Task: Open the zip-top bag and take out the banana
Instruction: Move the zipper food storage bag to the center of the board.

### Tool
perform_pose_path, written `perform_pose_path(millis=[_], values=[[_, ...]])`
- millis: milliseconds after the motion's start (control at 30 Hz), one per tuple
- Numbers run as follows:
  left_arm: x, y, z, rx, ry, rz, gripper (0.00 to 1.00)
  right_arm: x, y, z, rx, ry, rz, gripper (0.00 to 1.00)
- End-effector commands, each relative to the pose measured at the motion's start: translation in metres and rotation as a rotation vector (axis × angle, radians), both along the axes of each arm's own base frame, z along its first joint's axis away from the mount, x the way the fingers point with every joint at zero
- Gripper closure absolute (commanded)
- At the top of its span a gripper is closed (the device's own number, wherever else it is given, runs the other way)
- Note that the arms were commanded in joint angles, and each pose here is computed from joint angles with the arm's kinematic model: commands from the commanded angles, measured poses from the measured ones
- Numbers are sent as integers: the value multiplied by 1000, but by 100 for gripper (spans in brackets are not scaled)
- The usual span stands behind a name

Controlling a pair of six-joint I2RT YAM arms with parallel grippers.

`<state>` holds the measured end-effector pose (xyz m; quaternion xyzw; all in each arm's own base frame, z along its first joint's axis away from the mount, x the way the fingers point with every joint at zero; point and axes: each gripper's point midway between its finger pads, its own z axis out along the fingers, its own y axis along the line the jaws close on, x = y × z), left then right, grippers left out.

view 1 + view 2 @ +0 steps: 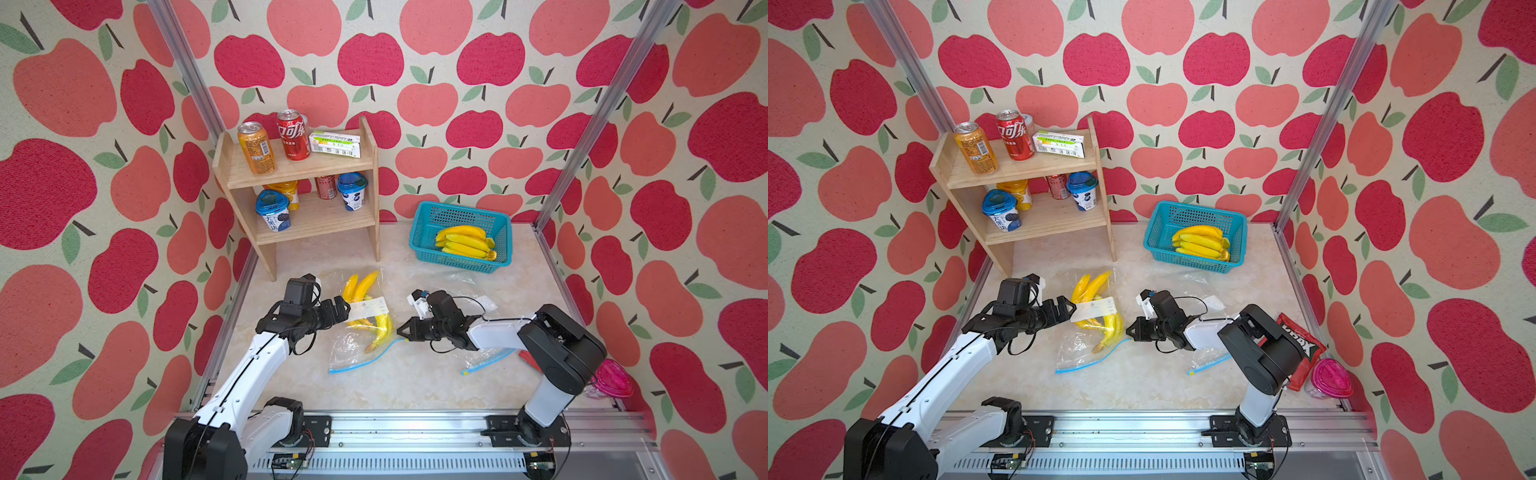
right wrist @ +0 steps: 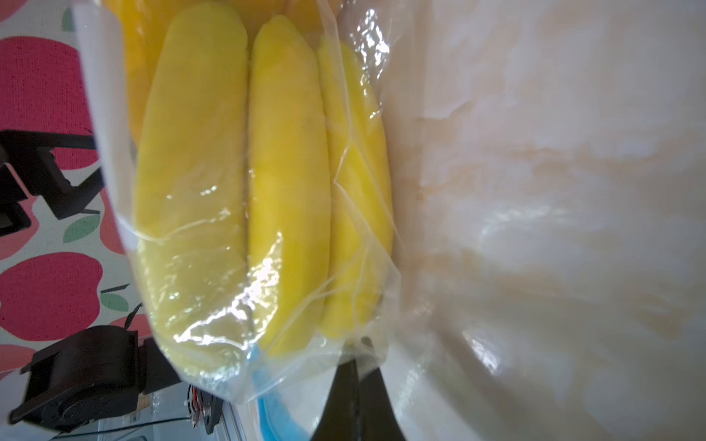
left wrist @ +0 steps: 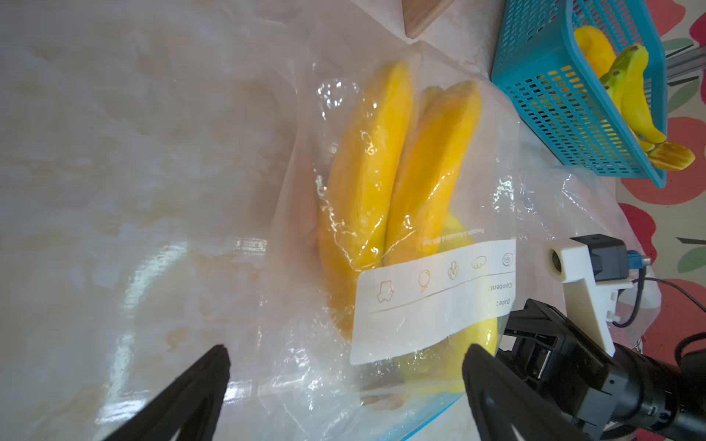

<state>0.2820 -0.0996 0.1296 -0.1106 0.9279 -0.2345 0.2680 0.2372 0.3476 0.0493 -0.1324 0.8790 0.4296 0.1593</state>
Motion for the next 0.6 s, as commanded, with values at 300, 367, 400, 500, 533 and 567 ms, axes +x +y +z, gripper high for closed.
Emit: perform_pose_path(millis=[300,367,400,500,533,567], values=[[-13,-10,45,32,-91,-64,3,0,42,1,10,33,79,100],[-36,-23,51,11,-97,-123,3,-14,44,0,20,83,93,100],[-46,-31,51,-2,-94,-156,3,-19,43,1,18,97,95,100],[-77,-50,37,-88,27,-191,3,-30,37,5,-46,75,90,95],[-86,-55,27,-126,88,-170,2,-31,35,8,-72,45,83,93],[-95,-61,17,-167,137,-150,1,-32,34,10,-89,17,76,92]])
